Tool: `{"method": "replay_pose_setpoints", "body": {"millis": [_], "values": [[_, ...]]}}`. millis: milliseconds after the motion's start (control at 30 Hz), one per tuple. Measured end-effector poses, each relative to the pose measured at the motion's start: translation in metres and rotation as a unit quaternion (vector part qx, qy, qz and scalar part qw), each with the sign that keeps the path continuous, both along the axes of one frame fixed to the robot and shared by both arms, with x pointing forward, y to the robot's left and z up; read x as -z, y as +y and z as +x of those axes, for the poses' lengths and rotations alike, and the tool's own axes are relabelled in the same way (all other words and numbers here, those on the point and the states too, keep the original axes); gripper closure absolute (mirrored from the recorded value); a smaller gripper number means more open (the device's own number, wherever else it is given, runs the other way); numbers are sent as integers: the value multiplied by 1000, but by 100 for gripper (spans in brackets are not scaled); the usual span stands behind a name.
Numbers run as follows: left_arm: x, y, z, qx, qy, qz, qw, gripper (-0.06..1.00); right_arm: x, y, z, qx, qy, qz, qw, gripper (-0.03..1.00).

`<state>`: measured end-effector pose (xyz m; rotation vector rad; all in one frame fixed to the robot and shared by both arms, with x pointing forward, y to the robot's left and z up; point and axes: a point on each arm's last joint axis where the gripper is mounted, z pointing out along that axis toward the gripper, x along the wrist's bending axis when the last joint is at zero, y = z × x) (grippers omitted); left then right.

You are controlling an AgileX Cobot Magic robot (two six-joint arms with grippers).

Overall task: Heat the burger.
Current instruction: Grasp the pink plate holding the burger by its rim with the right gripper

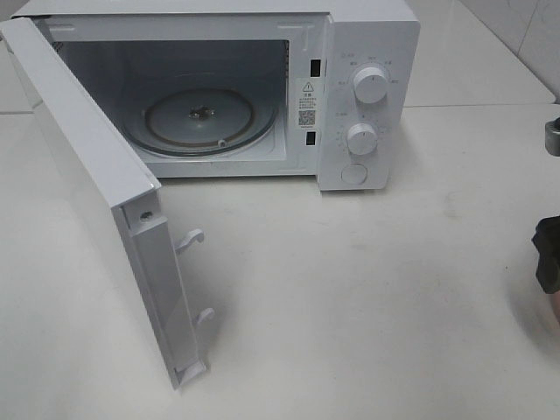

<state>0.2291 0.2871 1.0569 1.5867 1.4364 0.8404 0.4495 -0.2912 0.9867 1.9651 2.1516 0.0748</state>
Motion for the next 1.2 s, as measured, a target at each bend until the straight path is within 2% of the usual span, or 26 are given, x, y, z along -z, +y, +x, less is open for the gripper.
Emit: {"method": "replay_pose_setpoints", "body": {"millis": [400,567,900,1200], "values": [[0,0,0,0,0,0,1000,-3,33,-7,19,9,34,-4,999,10],[0,0,0,0,0,0,1000,-3,60,-13,31,14,56,-9,998,11],[0,0,0,0,0,0,1000,-3,82,-27,40,44,56,0,997,13],[0,0,0,0,0,0,1000,-3,96,-29,43,45,69,1,997,23]]}}
